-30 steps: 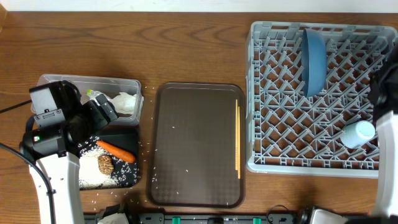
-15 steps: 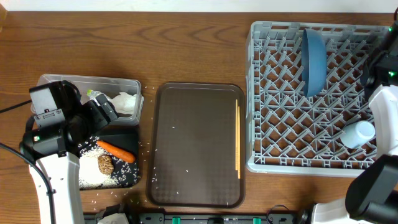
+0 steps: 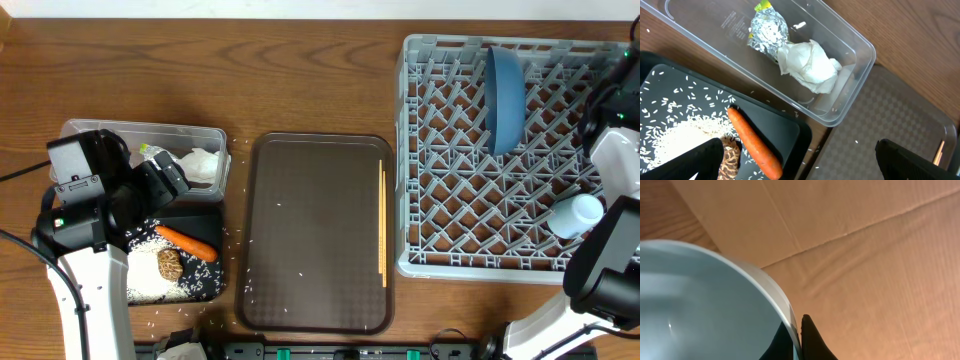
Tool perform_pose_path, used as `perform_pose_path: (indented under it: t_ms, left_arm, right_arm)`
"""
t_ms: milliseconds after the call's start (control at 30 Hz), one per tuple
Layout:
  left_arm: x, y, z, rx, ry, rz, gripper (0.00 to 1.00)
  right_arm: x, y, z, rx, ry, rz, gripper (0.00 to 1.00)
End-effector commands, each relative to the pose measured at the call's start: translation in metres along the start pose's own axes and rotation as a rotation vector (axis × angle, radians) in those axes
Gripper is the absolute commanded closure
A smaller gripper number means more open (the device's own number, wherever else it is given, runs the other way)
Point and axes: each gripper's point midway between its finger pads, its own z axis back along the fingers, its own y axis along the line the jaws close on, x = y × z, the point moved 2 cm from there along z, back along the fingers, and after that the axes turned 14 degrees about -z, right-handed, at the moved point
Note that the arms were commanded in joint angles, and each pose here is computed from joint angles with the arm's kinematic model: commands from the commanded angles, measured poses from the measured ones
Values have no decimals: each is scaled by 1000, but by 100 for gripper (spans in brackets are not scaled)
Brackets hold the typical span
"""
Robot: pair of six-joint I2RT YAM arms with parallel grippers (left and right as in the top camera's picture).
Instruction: Sort waste into correct bins and load items into the dishwasher rack
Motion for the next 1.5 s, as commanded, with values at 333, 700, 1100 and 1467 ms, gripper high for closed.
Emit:
perform_pose_path:
  t_ms: [333,700,1100,1467]
  left_arm:
    - [6,2,4,14,-16,-16,2]
    - [6,2,4,15,-14,-16,2]
    - [6,2,4,15,-14,-16,2]
    - [6,2,4,15,-14,-16,2]
  right_arm:
    - [30,30,-2,71,-161,298,99]
    - [30,65,17,130,-199,350,99]
    - [21,83,22,127,-183,394,99]
    - [25,91,33,151,-209,403,57]
